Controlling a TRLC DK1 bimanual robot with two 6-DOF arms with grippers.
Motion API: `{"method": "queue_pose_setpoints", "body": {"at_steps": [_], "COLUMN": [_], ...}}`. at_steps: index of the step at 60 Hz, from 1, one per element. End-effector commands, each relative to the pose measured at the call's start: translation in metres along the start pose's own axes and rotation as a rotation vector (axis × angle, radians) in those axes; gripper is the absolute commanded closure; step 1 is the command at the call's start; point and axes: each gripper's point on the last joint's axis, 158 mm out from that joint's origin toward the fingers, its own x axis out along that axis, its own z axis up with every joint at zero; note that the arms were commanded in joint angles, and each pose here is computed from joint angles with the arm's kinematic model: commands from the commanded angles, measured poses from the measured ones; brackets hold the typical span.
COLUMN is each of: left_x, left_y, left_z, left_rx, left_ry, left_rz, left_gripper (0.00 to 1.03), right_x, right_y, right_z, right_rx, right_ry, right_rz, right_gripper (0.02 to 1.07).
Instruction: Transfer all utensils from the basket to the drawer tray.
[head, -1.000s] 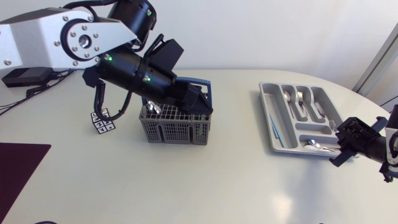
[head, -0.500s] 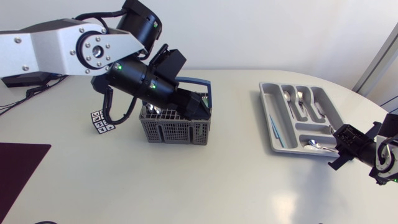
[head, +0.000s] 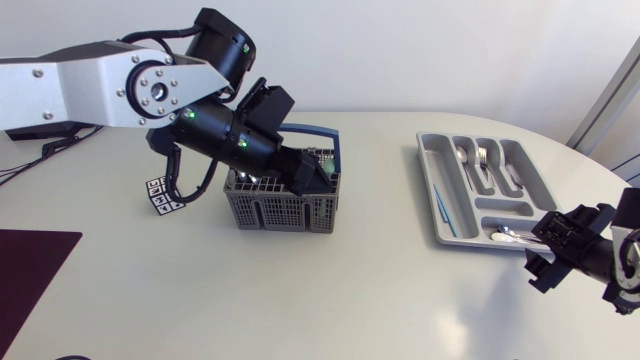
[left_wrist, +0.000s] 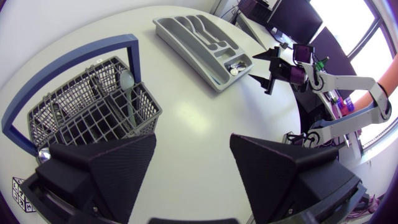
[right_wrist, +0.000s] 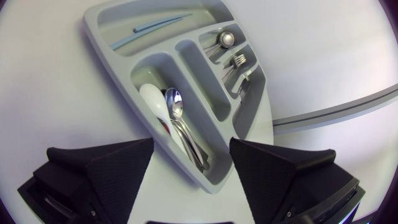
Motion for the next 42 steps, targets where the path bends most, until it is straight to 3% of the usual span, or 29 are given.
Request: {"method": "queue_pose_setpoints", "body": {"at_steps": [1, 17, 42], "left_x": [0.009, 0.032, 0.065], "left_y": [0.008, 0.023, 0.062], "left_z": [-0.01, -0.004, 0.015], "left_rx": [0.0, 0.049, 0.281], "left_ry": [0.023, -0.038, -0.168], "left_rz": [0.004, 0.049, 0.126], "left_gripper": [0.2, 0.2, 0.2], "right_x": [-0.019, -0.054, -0.073], "right_y": [-0.013, 0.005, 0.055], "right_z": [0.017, 0.052, 0.11], "right_rx": [0.011, 0.119, 0.137], "right_ry": [-0.043, -0.133, -0.255], "right_rz": [-0.005, 0.1, 0.217], "right_gripper": [0.07, 0.07, 0.07]}}
